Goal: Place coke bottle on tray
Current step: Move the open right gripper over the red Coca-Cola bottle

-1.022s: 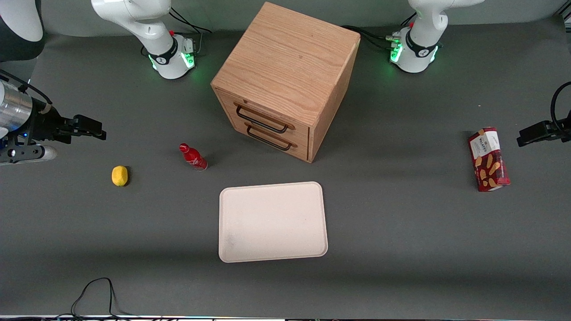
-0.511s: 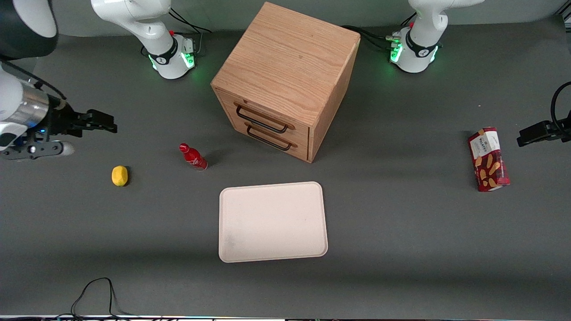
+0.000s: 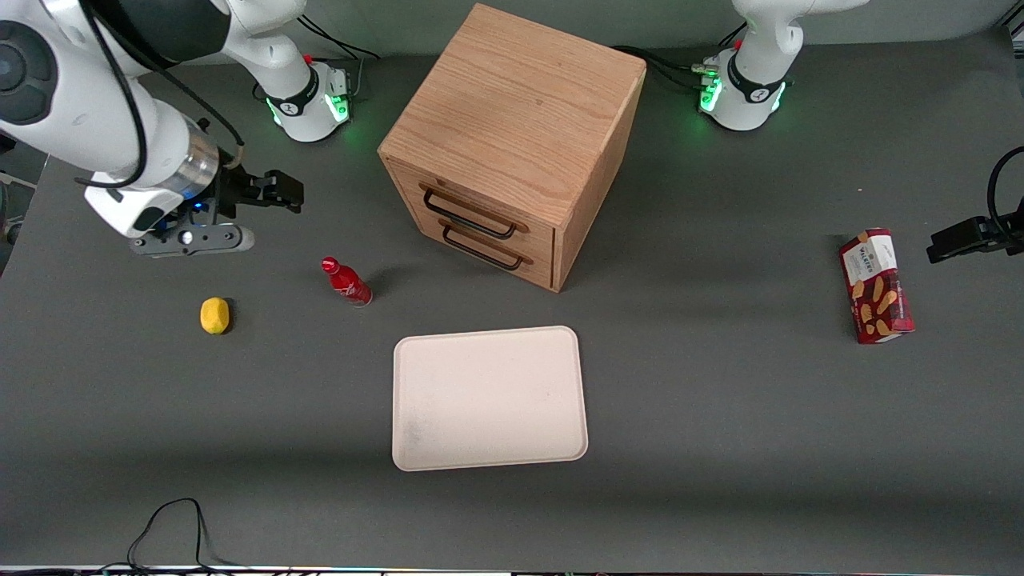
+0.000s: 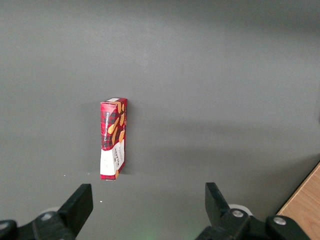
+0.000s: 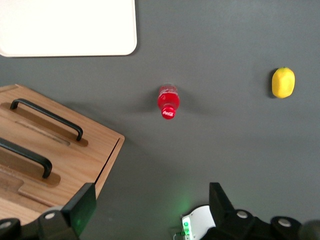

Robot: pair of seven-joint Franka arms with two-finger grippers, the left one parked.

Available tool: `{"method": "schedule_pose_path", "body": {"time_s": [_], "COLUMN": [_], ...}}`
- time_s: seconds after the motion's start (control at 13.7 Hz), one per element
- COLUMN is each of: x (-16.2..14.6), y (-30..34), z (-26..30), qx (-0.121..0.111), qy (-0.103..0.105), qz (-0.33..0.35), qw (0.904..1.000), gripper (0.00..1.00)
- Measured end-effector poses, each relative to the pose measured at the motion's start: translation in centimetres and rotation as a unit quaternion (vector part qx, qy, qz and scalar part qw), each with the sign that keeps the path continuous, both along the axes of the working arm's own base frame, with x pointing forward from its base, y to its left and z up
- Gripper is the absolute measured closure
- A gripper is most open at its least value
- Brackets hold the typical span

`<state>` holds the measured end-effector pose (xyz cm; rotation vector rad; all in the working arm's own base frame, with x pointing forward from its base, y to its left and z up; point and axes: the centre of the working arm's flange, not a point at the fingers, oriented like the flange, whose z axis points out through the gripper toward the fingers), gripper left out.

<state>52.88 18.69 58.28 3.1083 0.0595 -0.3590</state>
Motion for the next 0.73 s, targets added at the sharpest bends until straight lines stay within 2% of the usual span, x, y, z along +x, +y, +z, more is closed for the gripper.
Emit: {"method": "schedule_pose_path", "body": {"time_s": [0.29, 0.51, 0.73], "x": [-1.6, -4.2, -7.0], "y": [-0.2, -1.0, -0.7], "z": [0.4, 0.8, -1.2], "qx": [-0.001, 0.0, 0.003], "qy": [0.003, 0.001, -0.007], "qz": [0.002, 0.003, 0.013], "qw": [1.0, 1.0, 0.9999], "gripper": [0.0, 0.0, 0.0]}}
